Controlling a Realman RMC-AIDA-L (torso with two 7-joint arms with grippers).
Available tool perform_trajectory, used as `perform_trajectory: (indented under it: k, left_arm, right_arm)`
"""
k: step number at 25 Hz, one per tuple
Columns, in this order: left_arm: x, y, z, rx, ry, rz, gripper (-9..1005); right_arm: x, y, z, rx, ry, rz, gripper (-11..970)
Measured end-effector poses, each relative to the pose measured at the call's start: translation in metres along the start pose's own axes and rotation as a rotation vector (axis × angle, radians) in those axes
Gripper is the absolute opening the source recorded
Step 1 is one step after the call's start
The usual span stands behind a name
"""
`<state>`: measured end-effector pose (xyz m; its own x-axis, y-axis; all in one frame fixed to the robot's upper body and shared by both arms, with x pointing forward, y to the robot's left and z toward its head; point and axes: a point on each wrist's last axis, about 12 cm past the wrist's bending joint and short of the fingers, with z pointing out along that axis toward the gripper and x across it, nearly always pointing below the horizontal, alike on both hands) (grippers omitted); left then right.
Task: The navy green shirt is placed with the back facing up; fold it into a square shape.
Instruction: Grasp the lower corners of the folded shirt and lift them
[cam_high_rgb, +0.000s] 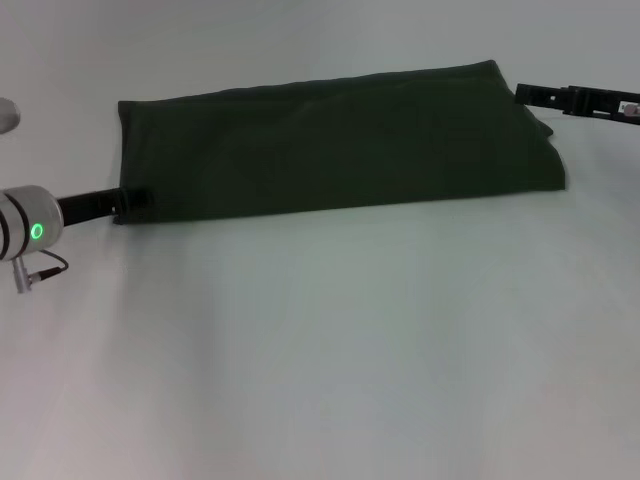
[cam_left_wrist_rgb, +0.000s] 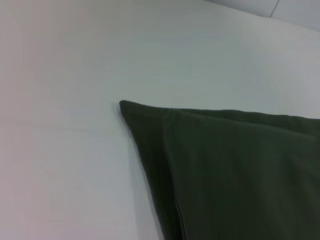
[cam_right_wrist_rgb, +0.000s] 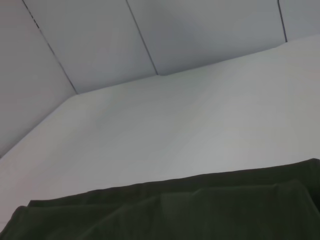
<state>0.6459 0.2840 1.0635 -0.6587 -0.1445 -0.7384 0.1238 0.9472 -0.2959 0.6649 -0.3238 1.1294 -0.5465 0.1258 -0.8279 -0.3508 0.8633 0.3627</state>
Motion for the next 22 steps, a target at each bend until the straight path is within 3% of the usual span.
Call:
perform_trajectory:
  k: [15,22]
  left_arm:
    - [0.0057,-0.0058,0.0031,0.016,0.018,-0.017,612]
    - [0.0068,-0.006,0.0036,0.011,0.017,-0.013,508]
  right_arm:
    - [0.0004,-0.0001,0.0005,0.005,0.001,-0.002,870]
    - [0.0007,-0.0007,0.0001,0.007,0.001,-0.001,869]
